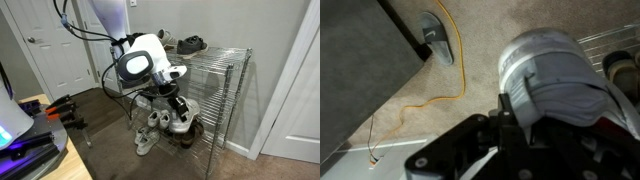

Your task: Remove the grey shoe on the right side of the middle rack and put it on the top rack

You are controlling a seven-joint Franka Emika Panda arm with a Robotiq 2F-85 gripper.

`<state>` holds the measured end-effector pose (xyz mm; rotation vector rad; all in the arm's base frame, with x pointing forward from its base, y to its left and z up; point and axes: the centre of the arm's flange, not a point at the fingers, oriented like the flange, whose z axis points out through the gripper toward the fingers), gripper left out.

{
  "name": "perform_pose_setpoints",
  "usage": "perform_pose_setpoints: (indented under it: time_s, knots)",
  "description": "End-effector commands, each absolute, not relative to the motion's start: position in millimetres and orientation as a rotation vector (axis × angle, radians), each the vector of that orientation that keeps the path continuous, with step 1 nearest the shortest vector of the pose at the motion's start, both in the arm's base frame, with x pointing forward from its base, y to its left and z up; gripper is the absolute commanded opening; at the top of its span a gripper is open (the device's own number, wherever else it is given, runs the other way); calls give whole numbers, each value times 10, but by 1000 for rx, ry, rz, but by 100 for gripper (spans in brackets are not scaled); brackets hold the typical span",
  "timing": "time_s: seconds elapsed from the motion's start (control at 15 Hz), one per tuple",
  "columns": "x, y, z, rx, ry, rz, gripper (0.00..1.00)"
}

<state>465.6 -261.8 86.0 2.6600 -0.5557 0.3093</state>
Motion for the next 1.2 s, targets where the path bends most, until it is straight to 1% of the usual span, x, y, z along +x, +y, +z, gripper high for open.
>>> perform_pose_setpoints:
  time_s: [0.0,0.4,0.67,1.13]
  knots:
    - [4324,-2540,1354,2654,-607,192,6]
    - [3976,-2634,1599,2673,-930,69,6]
    - [3759,-2651,1775,2642,-1132,82,6]
    - [3029,-2618,2192,2582,-1308,214,6]
